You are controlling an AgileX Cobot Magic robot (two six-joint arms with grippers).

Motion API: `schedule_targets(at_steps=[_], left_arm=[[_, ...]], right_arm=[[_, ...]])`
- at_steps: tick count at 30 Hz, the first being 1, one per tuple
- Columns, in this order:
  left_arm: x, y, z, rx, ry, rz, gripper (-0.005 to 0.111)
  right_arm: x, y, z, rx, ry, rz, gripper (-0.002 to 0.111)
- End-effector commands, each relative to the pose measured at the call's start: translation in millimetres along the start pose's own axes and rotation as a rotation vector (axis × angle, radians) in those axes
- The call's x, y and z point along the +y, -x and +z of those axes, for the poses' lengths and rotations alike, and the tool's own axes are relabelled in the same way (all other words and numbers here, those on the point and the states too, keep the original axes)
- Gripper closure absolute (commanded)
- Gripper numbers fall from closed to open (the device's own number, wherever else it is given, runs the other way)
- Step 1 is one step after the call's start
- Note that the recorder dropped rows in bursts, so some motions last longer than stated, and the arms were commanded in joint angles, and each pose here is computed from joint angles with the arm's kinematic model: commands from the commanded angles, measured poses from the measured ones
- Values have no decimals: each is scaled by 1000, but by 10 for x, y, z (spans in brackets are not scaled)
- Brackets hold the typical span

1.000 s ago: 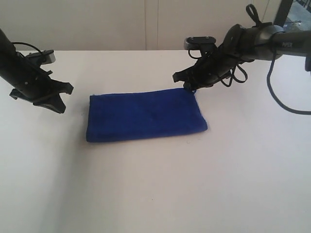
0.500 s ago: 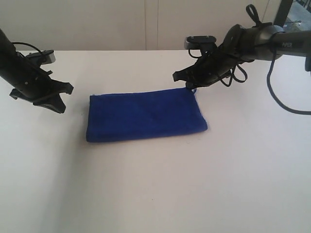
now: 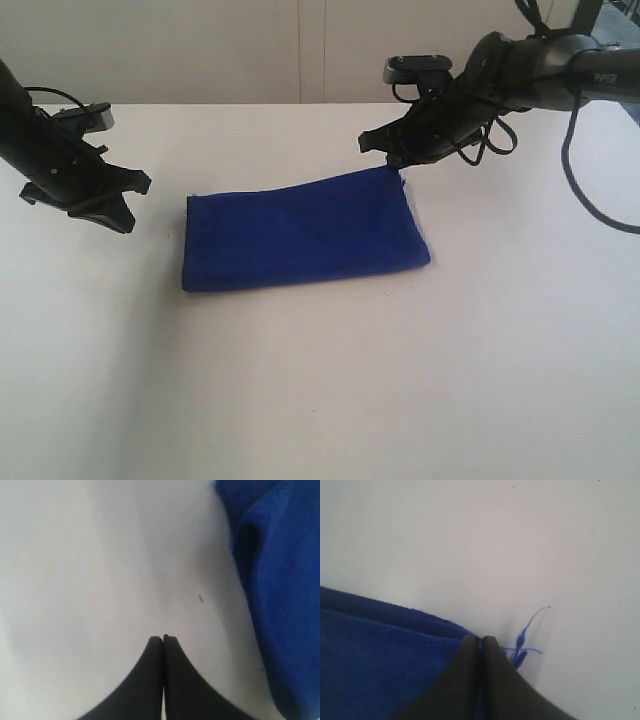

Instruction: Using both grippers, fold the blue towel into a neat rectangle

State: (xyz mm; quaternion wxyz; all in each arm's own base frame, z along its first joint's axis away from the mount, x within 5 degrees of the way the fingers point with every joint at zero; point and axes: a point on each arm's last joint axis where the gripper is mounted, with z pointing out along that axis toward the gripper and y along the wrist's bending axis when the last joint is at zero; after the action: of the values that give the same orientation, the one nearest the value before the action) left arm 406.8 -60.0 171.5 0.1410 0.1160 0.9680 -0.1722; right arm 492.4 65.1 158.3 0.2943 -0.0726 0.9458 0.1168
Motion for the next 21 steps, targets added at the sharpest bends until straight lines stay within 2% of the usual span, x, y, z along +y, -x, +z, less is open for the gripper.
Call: schedule_targets(at_steps=[1,21], left_arm=[[-13,-14,-37,4,-8,-2,107],[-11,-10,-37,0,-6,-2,107]], right_arm=[[-73,-38,86,7,-32,17,108],[-151,-235,399,58,-43,43,108]])
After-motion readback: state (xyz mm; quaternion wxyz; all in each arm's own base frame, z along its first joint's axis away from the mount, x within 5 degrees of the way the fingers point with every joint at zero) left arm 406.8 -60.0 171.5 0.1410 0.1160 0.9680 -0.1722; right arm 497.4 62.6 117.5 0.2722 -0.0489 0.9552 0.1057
